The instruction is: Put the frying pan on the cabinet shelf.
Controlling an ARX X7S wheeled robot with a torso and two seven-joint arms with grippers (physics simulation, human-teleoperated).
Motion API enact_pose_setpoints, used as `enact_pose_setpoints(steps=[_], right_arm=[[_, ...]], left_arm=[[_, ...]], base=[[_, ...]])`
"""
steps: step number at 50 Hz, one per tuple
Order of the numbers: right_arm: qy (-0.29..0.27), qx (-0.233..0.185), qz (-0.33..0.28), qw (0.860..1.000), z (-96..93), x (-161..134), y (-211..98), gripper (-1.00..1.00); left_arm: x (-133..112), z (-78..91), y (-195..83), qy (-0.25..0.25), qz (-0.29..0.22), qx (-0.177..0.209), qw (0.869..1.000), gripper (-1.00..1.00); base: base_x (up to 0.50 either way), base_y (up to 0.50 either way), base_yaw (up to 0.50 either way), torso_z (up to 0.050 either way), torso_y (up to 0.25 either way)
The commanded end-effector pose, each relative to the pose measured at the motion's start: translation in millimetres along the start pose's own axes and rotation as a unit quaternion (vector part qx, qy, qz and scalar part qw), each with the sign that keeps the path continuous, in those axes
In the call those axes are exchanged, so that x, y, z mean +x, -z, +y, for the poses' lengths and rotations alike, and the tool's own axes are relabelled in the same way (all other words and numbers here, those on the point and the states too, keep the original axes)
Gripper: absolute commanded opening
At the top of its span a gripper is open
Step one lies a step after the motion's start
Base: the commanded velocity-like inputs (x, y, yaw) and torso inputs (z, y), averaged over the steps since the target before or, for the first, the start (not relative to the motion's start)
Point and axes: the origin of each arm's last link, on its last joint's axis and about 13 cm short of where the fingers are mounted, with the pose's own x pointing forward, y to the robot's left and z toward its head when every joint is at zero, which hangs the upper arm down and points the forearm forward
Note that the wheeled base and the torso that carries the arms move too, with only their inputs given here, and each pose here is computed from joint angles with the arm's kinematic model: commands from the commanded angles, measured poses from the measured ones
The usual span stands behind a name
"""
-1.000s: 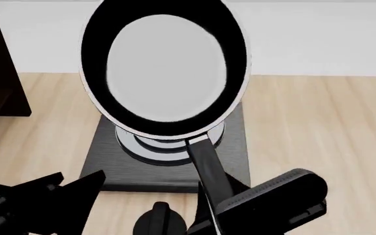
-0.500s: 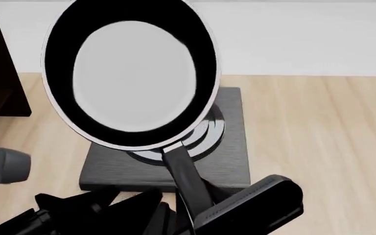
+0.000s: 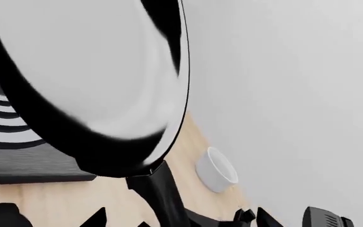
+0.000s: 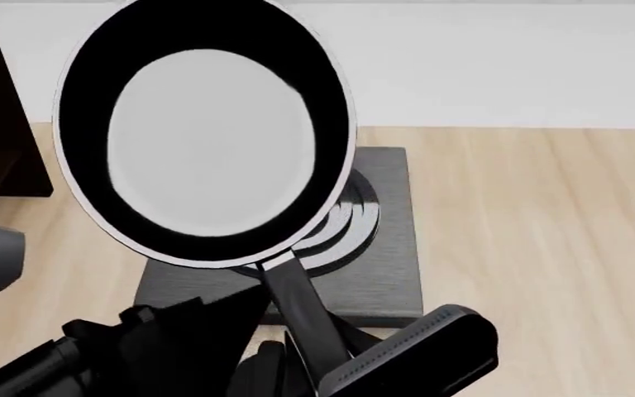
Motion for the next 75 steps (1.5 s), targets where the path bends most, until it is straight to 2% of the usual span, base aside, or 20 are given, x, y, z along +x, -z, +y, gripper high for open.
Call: enact_pose_setpoints(steps=[1, 25, 43, 65, 75], right_arm=[[0.025, -0.016, -0.033, 0.999, -7.1, 0.5, -9.2, -1.00], [0.014, -0.012, -0.039, 0.999, -5.0, -0.1, -9.7, -1.00], [-0.005, -0.019, -0.034, 0.999, -1.8, 0.8, -7.4, -1.00], [-0.018, -0.020, -0.058, 0.998, 0.7, -3.1, -19.1, -1.00], [-0.044, -0.021, -0.065, 0.997, 4.3, -5.0, -19.0, -1.00]], left_arm=[[1.3, 5.5, -2.9, -0.005, -0.019, -0.031, 0.999, 1.00], [6.7, 15.2, 1.6, 0.000, -0.007, -0.071, 0.997, 1.00], [6.9, 11.1, 3.3, 0.007, 0.001, -0.069, 0.998, 1.00], [9.2, 17.0, 7.3, 0.004, 0.010, -0.080, 0.997, 1.00], [9.0, 15.9, 8.2, 0.008, 0.012, -0.082, 0.997, 1.00]], base=[[0.00, 0.00, 0.00, 0.000, 0.000], [0.00, 0.00, 0.00, 0.000, 0.001], [0.00, 0.00, 0.00, 0.001, 0.002], [0.00, 0.00, 0.00, 0.001, 0.001], [0.00, 0.00, 0.00, 0.000, 0.002]])
